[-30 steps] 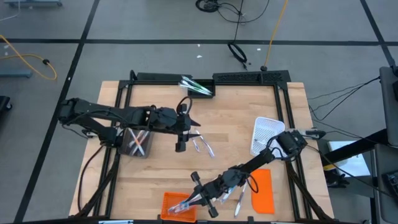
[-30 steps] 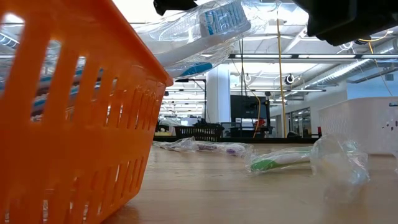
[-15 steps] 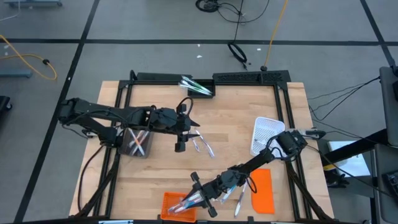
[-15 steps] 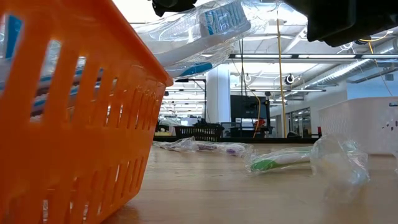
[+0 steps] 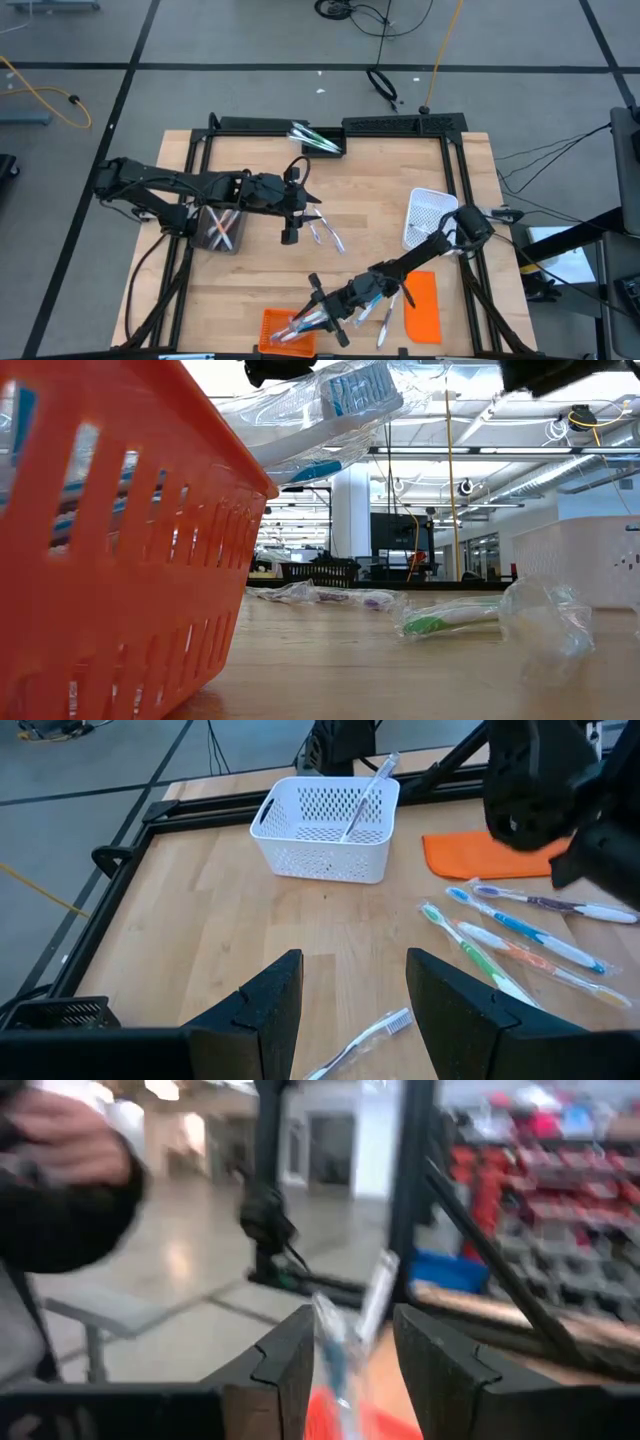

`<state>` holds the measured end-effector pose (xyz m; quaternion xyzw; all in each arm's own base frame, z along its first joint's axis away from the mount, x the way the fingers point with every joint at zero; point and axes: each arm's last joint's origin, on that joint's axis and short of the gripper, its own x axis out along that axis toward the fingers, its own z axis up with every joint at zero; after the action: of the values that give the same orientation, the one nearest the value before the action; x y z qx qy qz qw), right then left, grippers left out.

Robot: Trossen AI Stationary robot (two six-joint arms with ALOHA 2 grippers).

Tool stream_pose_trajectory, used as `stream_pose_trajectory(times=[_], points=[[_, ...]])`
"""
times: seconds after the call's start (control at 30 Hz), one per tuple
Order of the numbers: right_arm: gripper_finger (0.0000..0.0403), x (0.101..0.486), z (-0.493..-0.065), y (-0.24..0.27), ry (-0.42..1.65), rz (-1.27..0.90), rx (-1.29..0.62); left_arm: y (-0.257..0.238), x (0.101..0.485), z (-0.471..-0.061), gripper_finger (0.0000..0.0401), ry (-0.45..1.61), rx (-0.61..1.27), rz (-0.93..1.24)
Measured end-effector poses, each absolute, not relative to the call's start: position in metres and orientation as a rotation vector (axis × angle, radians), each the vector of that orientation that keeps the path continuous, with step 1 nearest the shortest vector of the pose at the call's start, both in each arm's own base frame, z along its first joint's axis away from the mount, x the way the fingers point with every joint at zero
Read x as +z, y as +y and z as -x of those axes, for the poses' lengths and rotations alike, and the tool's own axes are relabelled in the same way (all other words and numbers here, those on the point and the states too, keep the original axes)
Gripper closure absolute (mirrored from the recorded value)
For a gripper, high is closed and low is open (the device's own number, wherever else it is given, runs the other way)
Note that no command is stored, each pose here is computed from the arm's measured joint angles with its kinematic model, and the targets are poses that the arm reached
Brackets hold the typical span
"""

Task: Pick & Place Toothbrushes
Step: Put the blue toothbrush into the orange bin

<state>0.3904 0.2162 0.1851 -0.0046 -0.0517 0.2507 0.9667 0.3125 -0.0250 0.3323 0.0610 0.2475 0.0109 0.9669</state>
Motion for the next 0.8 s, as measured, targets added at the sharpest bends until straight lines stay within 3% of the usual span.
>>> stream_pose_trajectory(times=[0.2,0.5,0.8], points=[[0.0297,0.177,-0.381,0.211,0.064,0.046,0.296,-0.025,0.331,-0.312,0.0219,0.512,0.022,-0.125],[0.0333,0.177,-0.373,0.215,0.033,0.054,0.307,-0.025,0.33,-0.311,0.0219,0.531,0.022,-0.124],[0.0322,0.191,-0.363,0.214,0.157,0.088,0.318,-0.025,0.328,-0.31,0.0219,0.554,0.025,-0.111]])
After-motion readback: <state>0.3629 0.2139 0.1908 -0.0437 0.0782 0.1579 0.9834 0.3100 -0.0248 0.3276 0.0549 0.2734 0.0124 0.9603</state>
